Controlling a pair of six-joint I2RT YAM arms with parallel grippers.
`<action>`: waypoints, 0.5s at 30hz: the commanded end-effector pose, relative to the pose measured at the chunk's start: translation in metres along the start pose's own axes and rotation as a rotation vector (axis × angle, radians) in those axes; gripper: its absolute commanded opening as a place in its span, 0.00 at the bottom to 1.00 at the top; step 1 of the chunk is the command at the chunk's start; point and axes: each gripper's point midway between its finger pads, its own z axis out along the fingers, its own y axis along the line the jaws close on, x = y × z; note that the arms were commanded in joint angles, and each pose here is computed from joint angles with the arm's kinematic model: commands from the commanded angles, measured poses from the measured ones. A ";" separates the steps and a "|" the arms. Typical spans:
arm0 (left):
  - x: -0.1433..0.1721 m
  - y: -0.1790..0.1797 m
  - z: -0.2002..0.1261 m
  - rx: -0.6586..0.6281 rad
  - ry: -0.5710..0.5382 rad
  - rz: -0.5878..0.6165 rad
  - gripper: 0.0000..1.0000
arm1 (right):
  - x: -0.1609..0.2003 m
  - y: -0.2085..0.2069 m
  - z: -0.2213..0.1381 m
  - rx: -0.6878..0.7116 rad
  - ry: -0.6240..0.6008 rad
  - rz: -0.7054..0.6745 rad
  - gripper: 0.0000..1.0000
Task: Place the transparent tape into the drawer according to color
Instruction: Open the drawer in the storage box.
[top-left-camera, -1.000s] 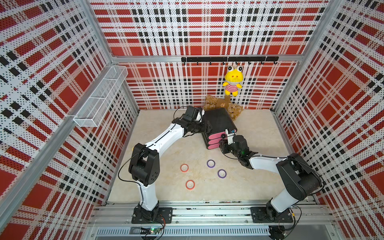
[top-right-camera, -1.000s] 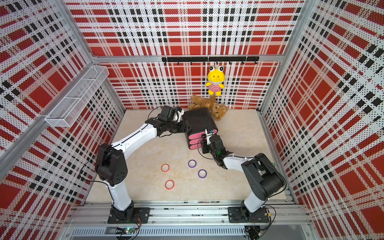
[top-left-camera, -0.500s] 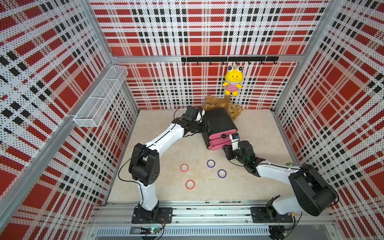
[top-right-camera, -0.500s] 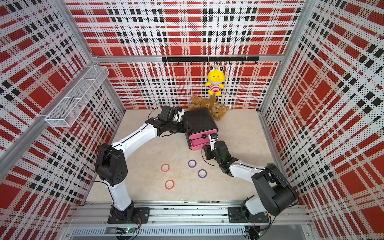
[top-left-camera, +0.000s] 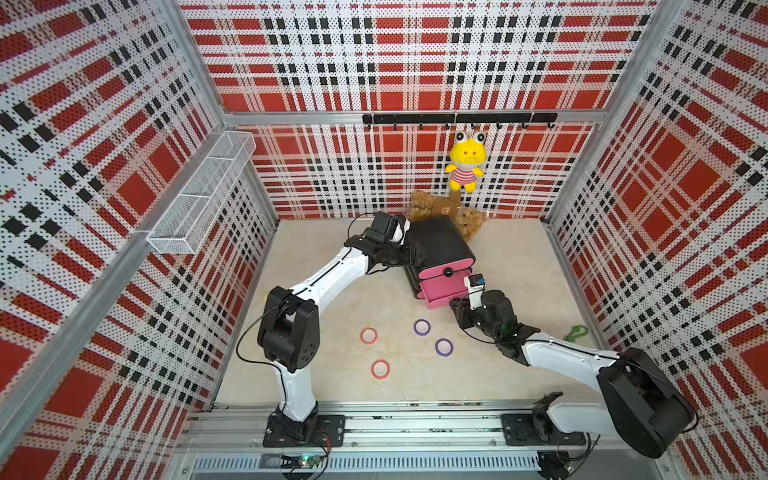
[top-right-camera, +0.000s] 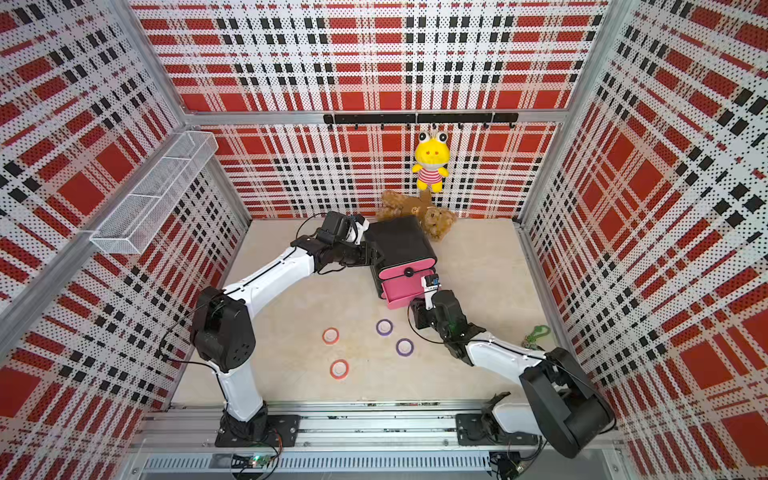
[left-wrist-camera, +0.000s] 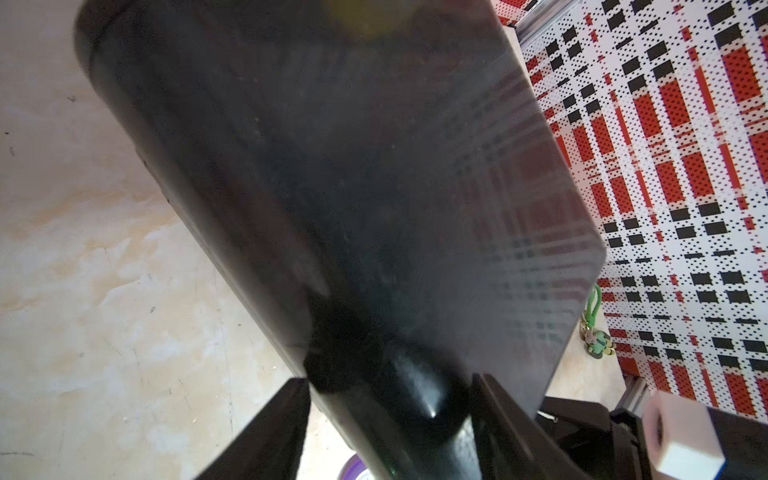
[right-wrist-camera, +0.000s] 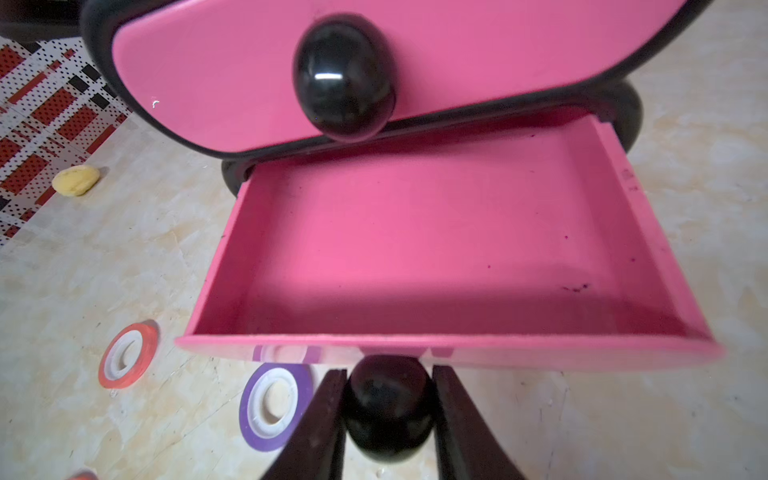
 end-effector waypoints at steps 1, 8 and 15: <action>0.015 0.012 0.003 -0.044 0.065 0.014 0.68 | -0.006 -0.005 -0.009 0.033 -0.037 0.028 0.32; 0.018 0.014 0.004 -0.049 0.073 0.016 0.68 | -0.009 -0.006 -0.007 0.044 -0.037 0.015 0.54; 0.017 0.013 0.001 -0.048 0.067 0.016 0.68 | -0.018 -0.003 -0.013 0.039 -0.054 0.016 0.66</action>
